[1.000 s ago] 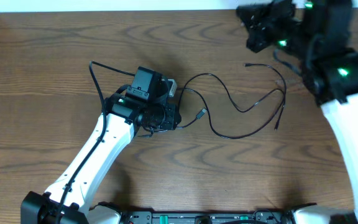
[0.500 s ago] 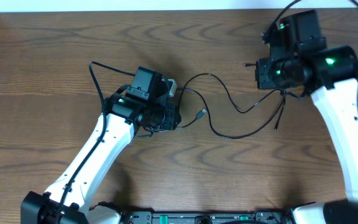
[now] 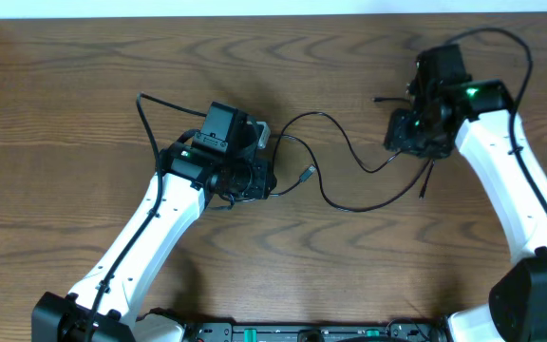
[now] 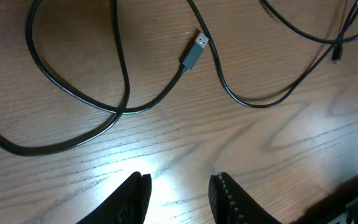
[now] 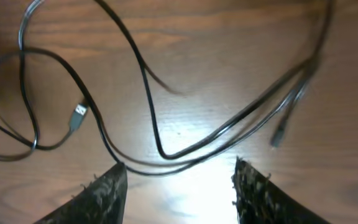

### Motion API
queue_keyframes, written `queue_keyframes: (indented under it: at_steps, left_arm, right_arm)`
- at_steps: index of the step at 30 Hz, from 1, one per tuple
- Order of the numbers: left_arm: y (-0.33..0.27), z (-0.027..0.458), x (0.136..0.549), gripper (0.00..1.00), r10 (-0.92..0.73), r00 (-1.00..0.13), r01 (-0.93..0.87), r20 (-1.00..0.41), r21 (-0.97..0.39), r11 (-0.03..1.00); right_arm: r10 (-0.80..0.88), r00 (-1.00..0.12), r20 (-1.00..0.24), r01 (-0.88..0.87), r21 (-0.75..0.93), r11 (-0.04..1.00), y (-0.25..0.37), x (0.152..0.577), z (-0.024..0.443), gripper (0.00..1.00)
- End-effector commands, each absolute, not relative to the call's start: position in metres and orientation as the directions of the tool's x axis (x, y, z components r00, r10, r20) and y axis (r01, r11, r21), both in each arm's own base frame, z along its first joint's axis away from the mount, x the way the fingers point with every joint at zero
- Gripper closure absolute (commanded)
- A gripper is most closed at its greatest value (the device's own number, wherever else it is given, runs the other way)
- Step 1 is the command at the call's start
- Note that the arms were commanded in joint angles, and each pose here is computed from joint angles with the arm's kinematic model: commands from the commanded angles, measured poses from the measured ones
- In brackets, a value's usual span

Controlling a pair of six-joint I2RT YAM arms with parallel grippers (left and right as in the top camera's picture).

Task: Untangle cables

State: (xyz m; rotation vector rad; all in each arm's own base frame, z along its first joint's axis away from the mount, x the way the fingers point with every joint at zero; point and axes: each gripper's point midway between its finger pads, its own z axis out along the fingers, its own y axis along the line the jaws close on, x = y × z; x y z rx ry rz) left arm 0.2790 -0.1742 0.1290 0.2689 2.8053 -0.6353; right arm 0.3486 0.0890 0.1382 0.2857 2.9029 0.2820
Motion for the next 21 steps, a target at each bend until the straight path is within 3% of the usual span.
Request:
queue_keyframes:
  at_steps: [1,8,12,21]
  left_arm:
    - [-0.176,0.133,0.282,0.64,0.112,-0.952,0.226,-0.285,-0.408,0.885]
    - [-0.175,0.133,0.282,0.64,0.111,-0.952,0.225,-0.285,-0.408,0.885]
    - [-0.175,0.133,0.282,0.64,0.111,-0.952,0.225,-0.285,-0.408,0.885]
    - [-0.176,0.133,0.282,0.64,0.111,-0.952,0.225,-0.285,-0.408,0.885]
  right_arm:
    - [0.292,-0.947,-0.134,0.253,0.252,0.934,0.094,0.343,0.113,0.51]
    - [0.353,-0.924,-0.145,0.304,0.28,0.911,0.096,0.34,0.065,0.53]
    - [0.315,-0.936,-0.155,0.232,0.403,0.885,0.128,0.34,0.05,0.59]
    - [0.316,-0.941,-0.118,0.244,0.409,0.879,0.14,0.326,0.039,0.84]
